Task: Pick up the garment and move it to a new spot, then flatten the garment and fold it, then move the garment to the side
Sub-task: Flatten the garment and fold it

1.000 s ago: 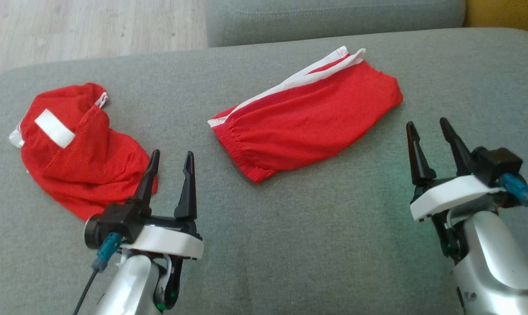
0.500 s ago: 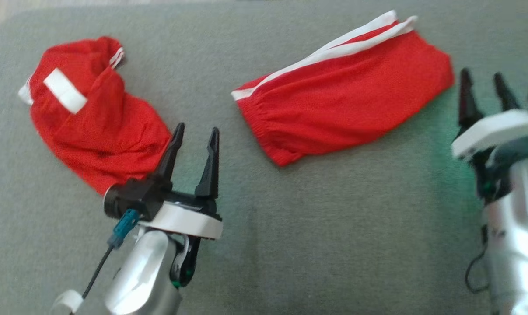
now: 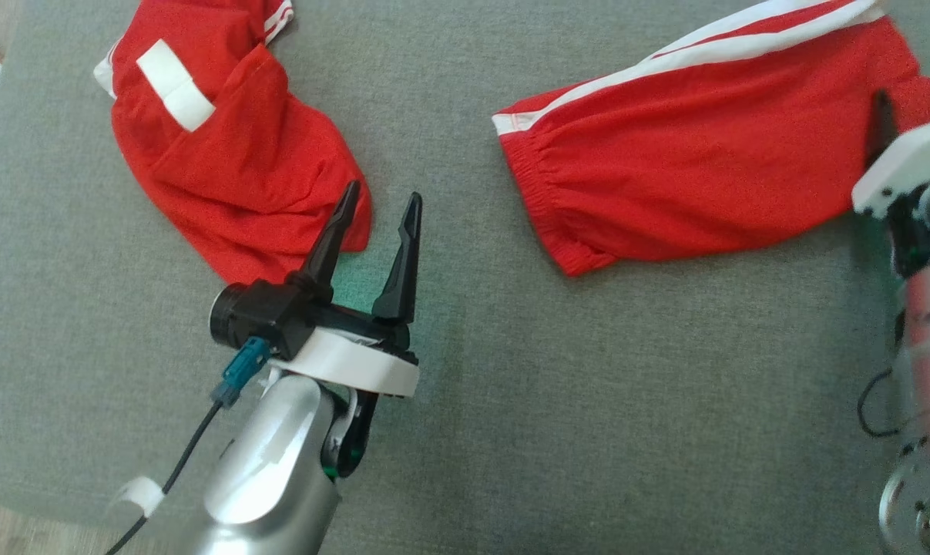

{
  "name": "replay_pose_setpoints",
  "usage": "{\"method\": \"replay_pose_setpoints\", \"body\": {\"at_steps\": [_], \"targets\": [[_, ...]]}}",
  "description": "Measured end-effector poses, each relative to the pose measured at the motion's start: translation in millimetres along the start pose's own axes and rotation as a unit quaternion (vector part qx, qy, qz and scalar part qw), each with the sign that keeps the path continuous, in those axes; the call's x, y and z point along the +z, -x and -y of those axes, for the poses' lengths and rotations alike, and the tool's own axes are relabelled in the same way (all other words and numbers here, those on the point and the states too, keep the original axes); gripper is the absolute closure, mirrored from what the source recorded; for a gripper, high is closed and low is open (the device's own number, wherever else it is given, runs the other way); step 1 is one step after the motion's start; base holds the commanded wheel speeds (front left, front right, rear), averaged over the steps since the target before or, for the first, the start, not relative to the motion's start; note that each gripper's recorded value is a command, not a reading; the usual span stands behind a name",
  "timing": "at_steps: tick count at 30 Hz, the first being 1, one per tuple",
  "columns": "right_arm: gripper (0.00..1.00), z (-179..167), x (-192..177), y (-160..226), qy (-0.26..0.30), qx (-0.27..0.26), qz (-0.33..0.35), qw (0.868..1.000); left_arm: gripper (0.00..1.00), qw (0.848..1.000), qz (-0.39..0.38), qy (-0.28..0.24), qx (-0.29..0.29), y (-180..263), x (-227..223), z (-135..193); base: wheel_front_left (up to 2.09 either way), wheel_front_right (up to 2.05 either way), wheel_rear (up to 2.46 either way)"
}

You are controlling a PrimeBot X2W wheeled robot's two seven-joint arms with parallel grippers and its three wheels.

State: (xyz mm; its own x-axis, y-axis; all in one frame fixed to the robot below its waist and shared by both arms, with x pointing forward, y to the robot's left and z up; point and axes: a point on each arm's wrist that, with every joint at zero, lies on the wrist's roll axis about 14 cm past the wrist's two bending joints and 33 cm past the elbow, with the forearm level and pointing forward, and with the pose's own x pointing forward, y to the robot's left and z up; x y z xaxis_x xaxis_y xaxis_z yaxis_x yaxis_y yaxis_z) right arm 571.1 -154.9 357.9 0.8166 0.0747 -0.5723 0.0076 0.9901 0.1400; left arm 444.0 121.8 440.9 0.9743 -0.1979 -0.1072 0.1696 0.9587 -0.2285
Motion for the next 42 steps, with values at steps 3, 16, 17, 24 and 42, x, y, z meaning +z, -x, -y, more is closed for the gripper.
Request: {"method": "replay_pose_setpoints", "body": {"at_steps": [3,16,17,24,42], "targets": [[0.0,-6,3,-8,0.015,0.004,-0.008,1.0,0.0,1.0,-0.001,0.001,0.0,-2,-1,0,0.0,0.0,0.0],[1.0,1,12,-2,0.046,0.009,0.012,0.999,0.0,1.0,0.007,0.011,-0.021,-16,3,17,0.0,0.0,0.0],[1.0,5,14,1,0.042,0.006,0.016,0.999,0.0,1.0,0.009,0.011,-0.024,-16,4,20,0.0,0.0,0.0],[1.0,37,21,24,0.009,-0.018,0.043,0.999,0.0,0.999,0.025,0.011,-0.045,-20,16,35,0.0,0.0,0.0],[1.0,129,-2,107,-0.073,-0.118,0.08,0.987,0.0,0.994,0.053,0.006,-0.097,-5,36,74,0.0,0.0,0.0]]}}
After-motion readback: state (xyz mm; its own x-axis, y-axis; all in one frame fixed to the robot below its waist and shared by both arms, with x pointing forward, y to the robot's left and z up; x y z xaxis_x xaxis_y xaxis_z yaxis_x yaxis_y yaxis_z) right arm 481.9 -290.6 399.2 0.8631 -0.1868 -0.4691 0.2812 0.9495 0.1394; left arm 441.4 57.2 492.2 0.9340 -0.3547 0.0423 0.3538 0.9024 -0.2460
